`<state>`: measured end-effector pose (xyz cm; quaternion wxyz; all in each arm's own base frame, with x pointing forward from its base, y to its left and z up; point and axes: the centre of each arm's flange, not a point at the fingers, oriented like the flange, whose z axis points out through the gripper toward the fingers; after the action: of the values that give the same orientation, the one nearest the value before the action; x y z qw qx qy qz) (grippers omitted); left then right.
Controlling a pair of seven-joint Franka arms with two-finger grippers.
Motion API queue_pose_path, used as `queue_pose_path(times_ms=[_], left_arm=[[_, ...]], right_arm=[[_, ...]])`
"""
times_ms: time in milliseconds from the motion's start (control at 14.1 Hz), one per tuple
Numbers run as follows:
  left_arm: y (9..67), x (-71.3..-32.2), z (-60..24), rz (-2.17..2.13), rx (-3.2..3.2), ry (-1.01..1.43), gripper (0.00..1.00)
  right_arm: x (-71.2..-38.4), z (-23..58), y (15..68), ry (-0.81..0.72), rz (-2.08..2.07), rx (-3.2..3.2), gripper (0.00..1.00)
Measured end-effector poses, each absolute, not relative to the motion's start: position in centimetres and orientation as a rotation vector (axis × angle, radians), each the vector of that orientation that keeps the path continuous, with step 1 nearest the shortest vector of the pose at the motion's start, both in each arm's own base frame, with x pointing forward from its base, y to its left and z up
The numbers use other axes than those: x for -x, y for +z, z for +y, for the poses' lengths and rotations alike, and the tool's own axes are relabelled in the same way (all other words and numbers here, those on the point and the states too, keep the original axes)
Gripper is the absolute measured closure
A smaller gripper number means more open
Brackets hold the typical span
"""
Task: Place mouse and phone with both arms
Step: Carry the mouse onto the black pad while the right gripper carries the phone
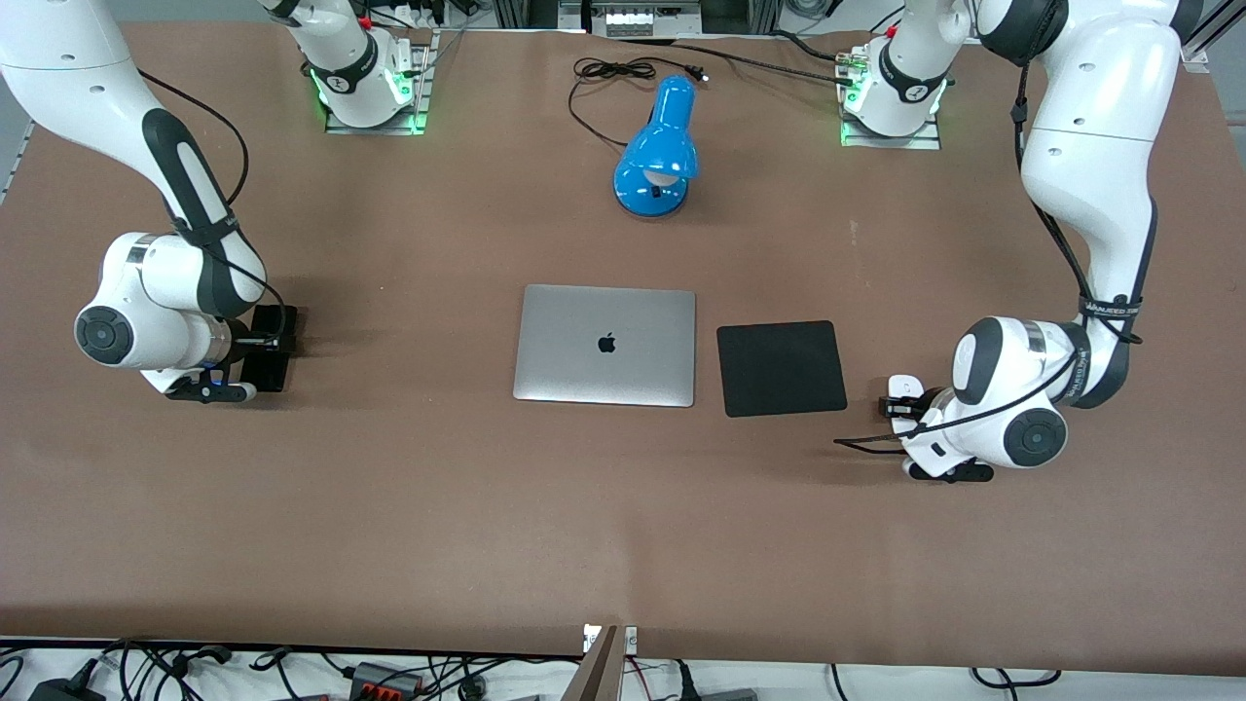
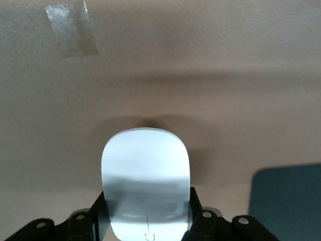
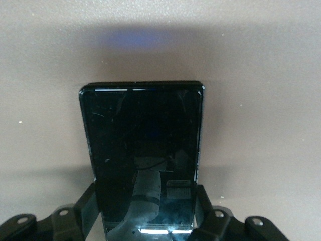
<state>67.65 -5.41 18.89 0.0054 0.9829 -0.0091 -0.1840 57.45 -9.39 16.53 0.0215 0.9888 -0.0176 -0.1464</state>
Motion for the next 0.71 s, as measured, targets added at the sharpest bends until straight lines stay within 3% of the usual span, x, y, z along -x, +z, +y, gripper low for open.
queue_pose_path(times_ms=[355, 710], left_arm=[[22.6, -65.3, -17.9, -0.017, -3.011, -0.684, 0.38], [19.2, -61.3, -26.8, -0.076, -3.033, -0.739, 0.38]], right_arm=[[-57.5, -9.4, 16.6, -0.452, -0.054, -3.065, 0.22], [-59.1, -6.5, 20.9, -0.421, 0.013, -3.077, 0.22]])
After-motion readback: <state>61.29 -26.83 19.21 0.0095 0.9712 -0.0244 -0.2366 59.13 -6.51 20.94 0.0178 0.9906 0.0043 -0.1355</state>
